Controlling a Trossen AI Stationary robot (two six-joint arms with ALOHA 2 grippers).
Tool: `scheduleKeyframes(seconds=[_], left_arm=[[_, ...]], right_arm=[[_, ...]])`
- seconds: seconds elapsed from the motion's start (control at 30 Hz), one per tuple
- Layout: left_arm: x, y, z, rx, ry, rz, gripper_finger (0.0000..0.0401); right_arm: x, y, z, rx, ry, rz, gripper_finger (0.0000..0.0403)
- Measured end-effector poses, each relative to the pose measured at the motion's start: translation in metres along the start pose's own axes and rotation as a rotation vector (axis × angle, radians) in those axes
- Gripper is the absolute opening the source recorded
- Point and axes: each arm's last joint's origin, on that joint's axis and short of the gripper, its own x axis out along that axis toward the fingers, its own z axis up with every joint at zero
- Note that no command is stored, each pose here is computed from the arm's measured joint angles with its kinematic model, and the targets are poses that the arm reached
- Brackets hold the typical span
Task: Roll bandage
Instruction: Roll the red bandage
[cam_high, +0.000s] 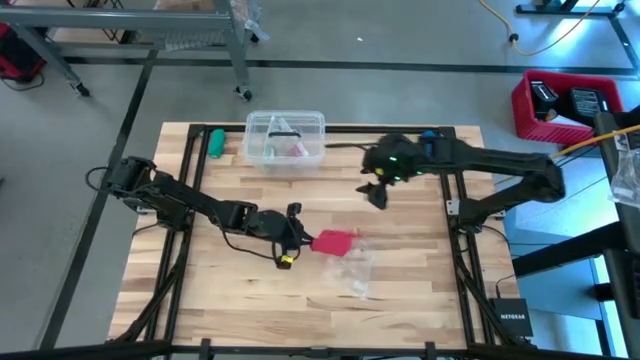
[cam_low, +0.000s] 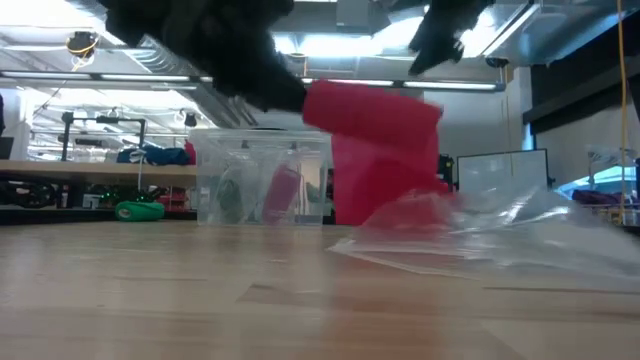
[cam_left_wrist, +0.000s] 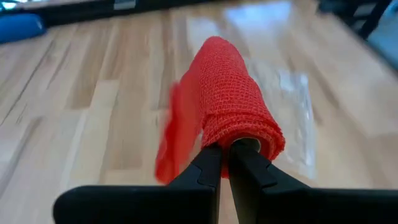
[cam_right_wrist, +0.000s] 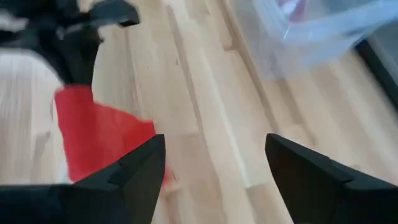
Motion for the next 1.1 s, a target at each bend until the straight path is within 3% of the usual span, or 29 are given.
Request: scheduleKeyframes(seconds=[0.1,0.23,0.33,0.47,0.63,0.73,0.87,1.0,1.1], left_arm=[[-0.017,0.01,0.017,-0.028,-0.082,0.016,0.0013],[-0.048,0.029,0.039,-0.041,-0.2,0.066,0.0013],[-0.069,0.043,0.051,-0.042,-0.278,0.112,0.0013],[-0.088,0.057,0.058,-0.029,-0.33,0.168,0.0013],[-0.096,0.066,0.06,-0.015,-0.34,0.209,0.0013],[-0.096,0.068,0.059,-0.016,-0.329,0.213,0.0013],[-0.096,0.068,0.059,-0.015,-0.333,0.213,0.0013],[-0.096,0.068,0.059,-0.008,-0.331,0.214,0.0013],[-0.096,0.068,0.059,-0.008,-0.332,0.214,0.0013]], right_arm=[[-0.025,0.01,-0.011,-0.085,-0.046,0.018,0.0278],[-0.035,0.025,-0.036,-0.188,-0.157,0.064,0.0278],[-0.029,0.029,-0.052,-0.228,-0.308,0.004,0.0278],[-0.006,0.027,-0.063,-0.19,-0.444,-0.097,0.0278],[0.004,0.03,-0.062,-0.278,-0.458,-0.011,0.0278],[0.007,0.03,-0.059,-0.279,-0.469,-0.022,0.0278],[0.021,0.028,-0.056,-0.307,-0.45,-0.119,0.0278],[0.035,0.027,-0.047,-0.323,-0.488,-0.009,0.0277],[0.046,0.024,-0.042,-0.326,-0.5,-0.028,0.0261]])
